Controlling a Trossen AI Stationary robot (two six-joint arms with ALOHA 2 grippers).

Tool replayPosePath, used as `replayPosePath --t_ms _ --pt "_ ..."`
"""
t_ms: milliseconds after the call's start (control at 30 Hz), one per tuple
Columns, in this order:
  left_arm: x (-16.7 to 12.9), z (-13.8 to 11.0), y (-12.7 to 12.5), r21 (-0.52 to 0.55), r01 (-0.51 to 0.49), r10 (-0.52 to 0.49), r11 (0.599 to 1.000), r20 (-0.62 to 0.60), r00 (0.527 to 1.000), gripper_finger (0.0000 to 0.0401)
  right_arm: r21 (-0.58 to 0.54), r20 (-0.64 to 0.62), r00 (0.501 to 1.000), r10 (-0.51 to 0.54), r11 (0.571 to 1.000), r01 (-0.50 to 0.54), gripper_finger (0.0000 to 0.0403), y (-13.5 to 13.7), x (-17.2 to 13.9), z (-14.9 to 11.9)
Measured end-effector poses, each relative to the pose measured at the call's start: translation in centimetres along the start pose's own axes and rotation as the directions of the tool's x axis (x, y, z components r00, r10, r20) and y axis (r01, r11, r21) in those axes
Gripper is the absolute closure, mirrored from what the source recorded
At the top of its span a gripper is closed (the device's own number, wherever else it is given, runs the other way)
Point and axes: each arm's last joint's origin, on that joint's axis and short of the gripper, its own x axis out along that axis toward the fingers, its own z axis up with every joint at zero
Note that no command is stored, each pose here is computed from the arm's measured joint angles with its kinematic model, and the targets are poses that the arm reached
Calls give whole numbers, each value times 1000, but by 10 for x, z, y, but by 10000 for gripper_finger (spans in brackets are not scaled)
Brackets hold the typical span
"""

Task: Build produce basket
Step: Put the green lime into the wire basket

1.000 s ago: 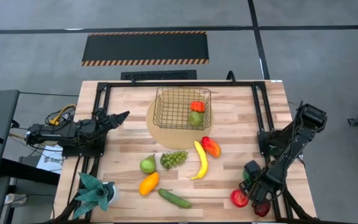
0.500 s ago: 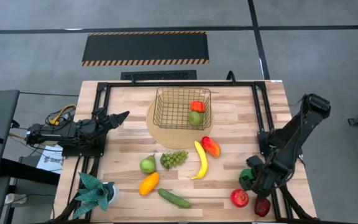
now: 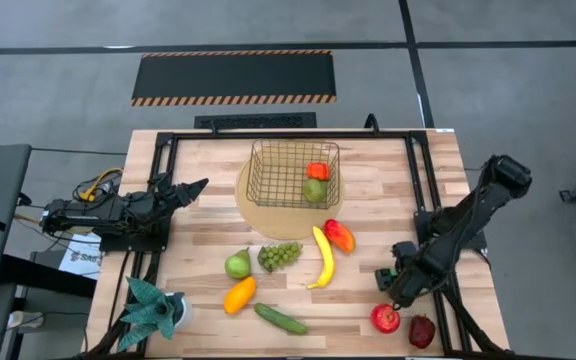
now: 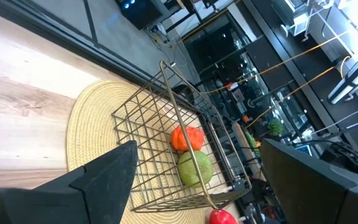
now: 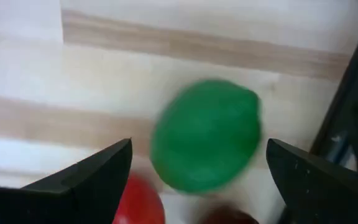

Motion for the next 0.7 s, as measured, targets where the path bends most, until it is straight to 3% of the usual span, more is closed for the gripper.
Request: replayPosePath --t_ms 500,700 --pt "0 0 0 1 1 -1 1000 -6 1000 74 57 -2 994 -114 992 114 17 19 37 -5" --pt "0 0 0 3 0 0 1000 -6 1000 74 58 -5 992 -124 991 124 46 22 46 -8"
